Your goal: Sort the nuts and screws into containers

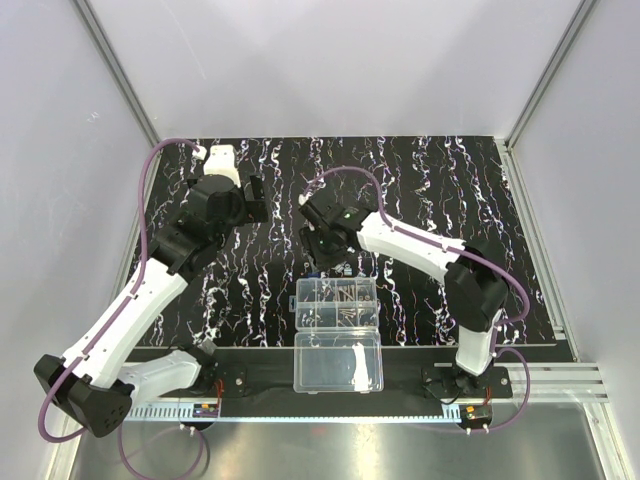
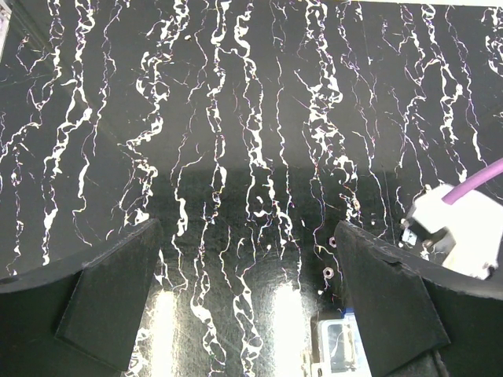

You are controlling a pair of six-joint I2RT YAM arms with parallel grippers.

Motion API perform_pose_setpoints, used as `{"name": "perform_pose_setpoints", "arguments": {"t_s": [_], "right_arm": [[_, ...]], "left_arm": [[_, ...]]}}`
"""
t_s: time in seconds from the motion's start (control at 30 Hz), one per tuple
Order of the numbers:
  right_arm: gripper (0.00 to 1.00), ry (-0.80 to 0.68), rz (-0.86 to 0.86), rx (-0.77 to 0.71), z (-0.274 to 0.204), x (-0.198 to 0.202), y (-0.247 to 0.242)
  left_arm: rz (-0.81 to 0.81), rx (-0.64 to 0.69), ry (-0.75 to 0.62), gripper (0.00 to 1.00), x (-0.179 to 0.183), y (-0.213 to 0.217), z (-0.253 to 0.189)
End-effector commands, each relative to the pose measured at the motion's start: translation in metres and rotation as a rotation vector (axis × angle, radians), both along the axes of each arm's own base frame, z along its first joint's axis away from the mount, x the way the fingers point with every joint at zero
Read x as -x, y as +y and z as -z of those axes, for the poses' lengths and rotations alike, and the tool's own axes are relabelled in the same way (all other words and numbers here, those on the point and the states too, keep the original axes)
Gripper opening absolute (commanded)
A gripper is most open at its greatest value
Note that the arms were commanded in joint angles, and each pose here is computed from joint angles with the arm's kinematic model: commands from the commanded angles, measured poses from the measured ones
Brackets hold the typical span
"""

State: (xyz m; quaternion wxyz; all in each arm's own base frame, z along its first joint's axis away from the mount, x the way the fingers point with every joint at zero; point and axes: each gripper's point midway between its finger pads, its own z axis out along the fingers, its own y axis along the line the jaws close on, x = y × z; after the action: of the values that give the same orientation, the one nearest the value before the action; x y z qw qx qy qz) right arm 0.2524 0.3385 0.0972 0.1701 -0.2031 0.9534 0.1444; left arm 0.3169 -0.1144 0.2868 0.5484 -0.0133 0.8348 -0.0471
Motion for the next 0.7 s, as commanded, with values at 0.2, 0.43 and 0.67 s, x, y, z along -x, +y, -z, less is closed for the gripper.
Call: {"name": "perform_pose_setpoints", "arguments": {"t_s": [0.2,0.43,0.67], "right_arm": [[0.51,-0.172,0.154,0.024,-0.02,-0.101,0.006],[0.51,-0.182,0.181,0.126,0.017,-0.122,0.0],[0.53,-0.144,0.219,0.109,0.017,-0.116,-0.039]], "left_arm": [[-0.016,0.04,-0.08,0.99,-0.002,0.001,-0.028],[-0.012,0.044,-0.083,0.99,-0.002,0.001,-0.028],[-0.006,0.039,-0.072,0.99,-0.004,-0.002,-0.024]]}}
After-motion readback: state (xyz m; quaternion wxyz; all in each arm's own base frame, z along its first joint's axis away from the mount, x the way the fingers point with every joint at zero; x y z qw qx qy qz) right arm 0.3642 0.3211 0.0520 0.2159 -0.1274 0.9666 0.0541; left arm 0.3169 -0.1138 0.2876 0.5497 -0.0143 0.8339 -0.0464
